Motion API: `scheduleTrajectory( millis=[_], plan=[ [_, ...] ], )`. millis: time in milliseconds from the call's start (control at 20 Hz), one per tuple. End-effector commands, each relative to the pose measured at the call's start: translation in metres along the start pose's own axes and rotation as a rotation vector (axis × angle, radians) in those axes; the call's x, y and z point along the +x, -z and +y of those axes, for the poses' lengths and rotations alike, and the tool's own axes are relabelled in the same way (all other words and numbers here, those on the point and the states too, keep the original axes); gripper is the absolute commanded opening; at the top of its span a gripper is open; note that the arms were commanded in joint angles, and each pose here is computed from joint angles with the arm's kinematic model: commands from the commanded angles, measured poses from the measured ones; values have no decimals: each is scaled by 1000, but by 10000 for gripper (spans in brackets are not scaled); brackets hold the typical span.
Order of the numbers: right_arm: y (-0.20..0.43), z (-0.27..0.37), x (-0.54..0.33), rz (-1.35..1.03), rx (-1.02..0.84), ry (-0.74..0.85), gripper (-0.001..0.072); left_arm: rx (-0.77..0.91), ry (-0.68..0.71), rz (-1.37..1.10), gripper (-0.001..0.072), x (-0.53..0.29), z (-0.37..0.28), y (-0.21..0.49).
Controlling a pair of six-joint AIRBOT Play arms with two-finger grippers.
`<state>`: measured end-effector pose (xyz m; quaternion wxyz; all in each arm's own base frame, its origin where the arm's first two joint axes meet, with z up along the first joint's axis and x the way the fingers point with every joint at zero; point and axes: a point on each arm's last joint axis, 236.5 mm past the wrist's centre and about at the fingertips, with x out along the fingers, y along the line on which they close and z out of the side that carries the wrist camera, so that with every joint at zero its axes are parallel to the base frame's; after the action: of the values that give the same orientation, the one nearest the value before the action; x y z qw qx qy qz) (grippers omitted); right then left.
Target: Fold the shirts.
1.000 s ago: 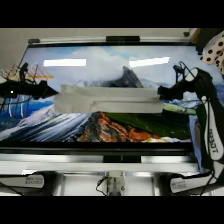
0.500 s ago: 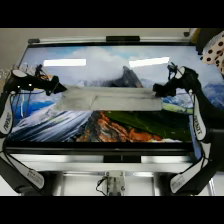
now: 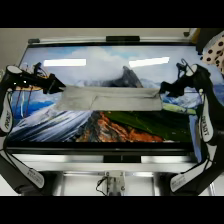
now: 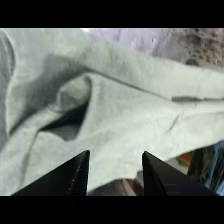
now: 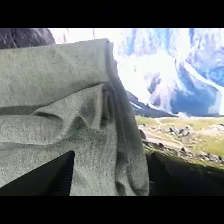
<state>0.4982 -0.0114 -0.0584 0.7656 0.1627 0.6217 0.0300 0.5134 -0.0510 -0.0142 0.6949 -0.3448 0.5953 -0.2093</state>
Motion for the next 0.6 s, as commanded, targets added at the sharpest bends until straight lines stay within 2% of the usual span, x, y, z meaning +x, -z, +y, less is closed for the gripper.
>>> scheduleTrajectory(
  millis=[0, 100, 550],
  plan=[
    [-9, 2, -4, -19, 125, -159, 663, 75, 20, 48, 393, -15, -26, 15],
    [-13, 16, 5, -17, 143, -252, 664, 117, 23, 44, 393, -17, -40, 18],
    [16, 7, 54, 119, 167, -207, 663, 193, 29, 70, 392, -6, -71, 31]
  ],
)
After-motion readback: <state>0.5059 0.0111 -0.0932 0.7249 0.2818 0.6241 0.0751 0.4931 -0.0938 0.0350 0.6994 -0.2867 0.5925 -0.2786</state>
